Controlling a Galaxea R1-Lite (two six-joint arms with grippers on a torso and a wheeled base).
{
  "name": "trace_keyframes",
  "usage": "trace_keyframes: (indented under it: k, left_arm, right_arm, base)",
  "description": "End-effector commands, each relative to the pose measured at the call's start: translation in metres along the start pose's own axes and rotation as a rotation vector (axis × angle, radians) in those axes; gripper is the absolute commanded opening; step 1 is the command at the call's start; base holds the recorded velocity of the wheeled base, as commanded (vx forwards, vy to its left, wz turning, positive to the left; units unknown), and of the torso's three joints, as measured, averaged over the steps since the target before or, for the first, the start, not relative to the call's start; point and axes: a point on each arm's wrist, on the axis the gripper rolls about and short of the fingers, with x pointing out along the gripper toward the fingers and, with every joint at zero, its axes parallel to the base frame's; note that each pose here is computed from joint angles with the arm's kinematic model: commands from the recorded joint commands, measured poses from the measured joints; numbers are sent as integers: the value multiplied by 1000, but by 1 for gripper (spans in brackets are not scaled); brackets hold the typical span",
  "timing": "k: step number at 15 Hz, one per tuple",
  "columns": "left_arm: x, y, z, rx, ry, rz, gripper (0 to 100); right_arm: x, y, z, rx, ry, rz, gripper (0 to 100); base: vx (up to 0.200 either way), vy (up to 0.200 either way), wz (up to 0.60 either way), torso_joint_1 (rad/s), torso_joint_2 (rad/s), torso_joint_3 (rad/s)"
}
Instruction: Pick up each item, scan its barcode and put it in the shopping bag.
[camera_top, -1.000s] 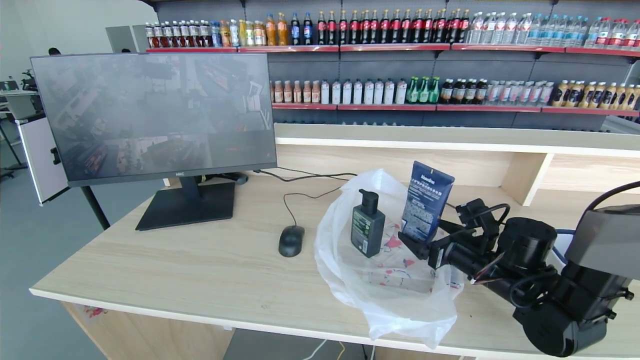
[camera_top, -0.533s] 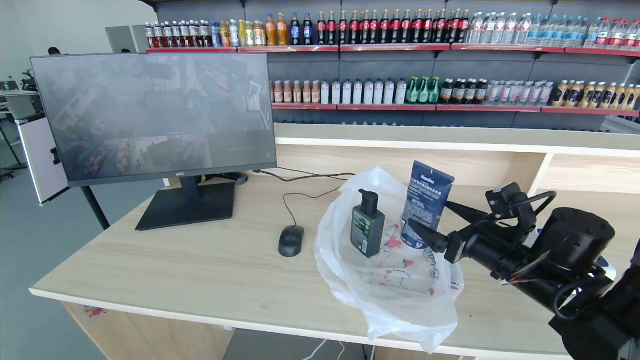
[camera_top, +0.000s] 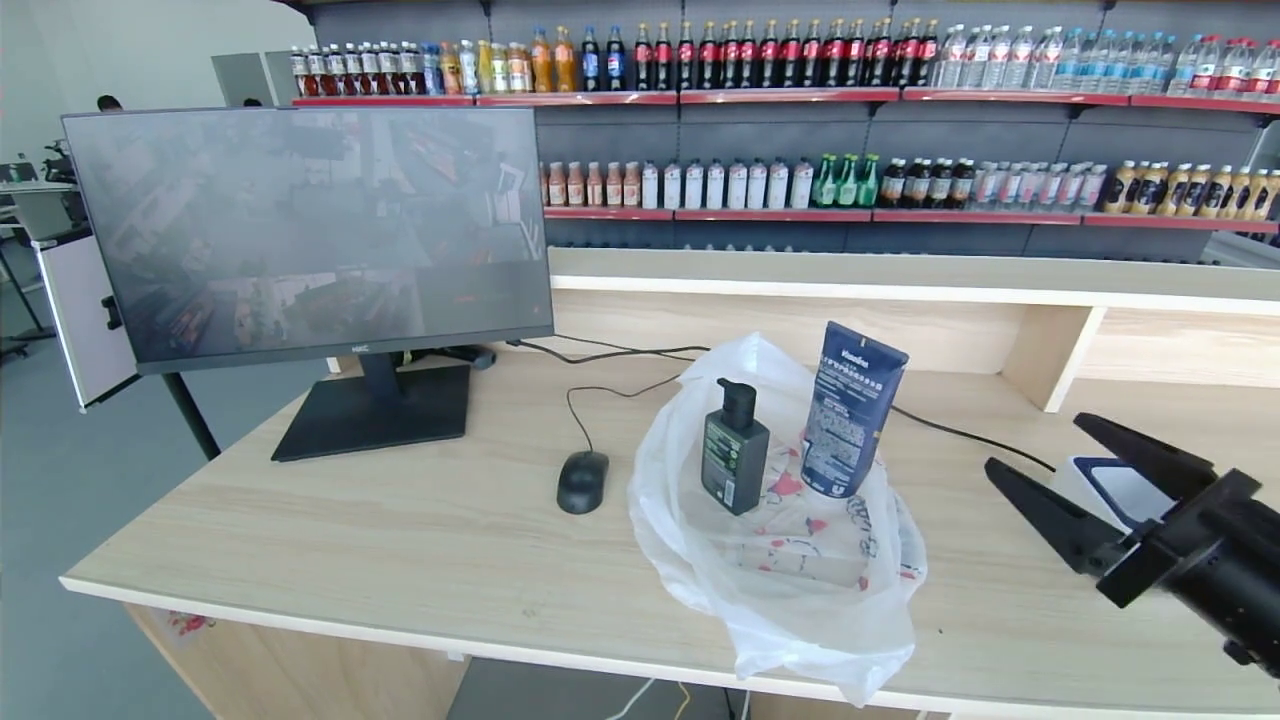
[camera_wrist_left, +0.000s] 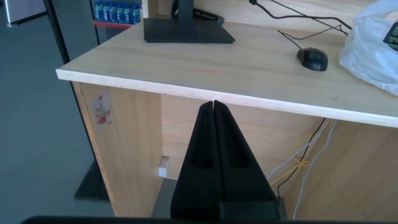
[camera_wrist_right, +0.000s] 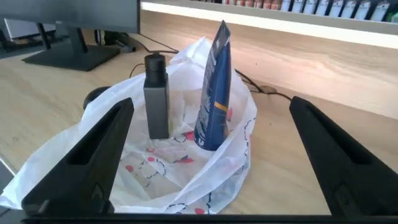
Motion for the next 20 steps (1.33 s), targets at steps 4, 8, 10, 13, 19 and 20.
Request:
trace_keyframes:
  k: [4, 8, 10, 13, 19, 20]
  left_arm:
    - [0, 0, 0, 1, -1, 0, 0]
    - [0, 0, 0, -5, -1, 0, 0]
    - [0, 0, 0, -5, -1, 2, 0]
    - [0, 0, 0, -3, -1, 0, 0]
    - [0, 0, 0, -3, -1, 0, 0]
    - [0, 0, 0, -2, -1, 0, 0]
  right_arm:
    - [-97, 12, 19, -142, 5, -184, 100]
    - [-154, 37, -16, -140, 139, -195, 100]
    - [-183, 48, -47, -142, 209, -310, 100]
    - [-182, 45, -48, -87, 229, -402, 100]
    - [-177, 42, -48, 44, 277, -480, 100]
    - [-177, 41, -48, 32, 286, -436, 100]
  base:
    - [0, 0, 0, 0, 0, 0]
    - [0, 0, 0, 0, 0, 0]
    - [0, 0, 0, 0, 0, 0]
    - [0, 0, 0, 0, 0, 0]
    - [0, 0, 0, 0, 0, 0]
    - [0, 0, 0, 0, 0, 0]
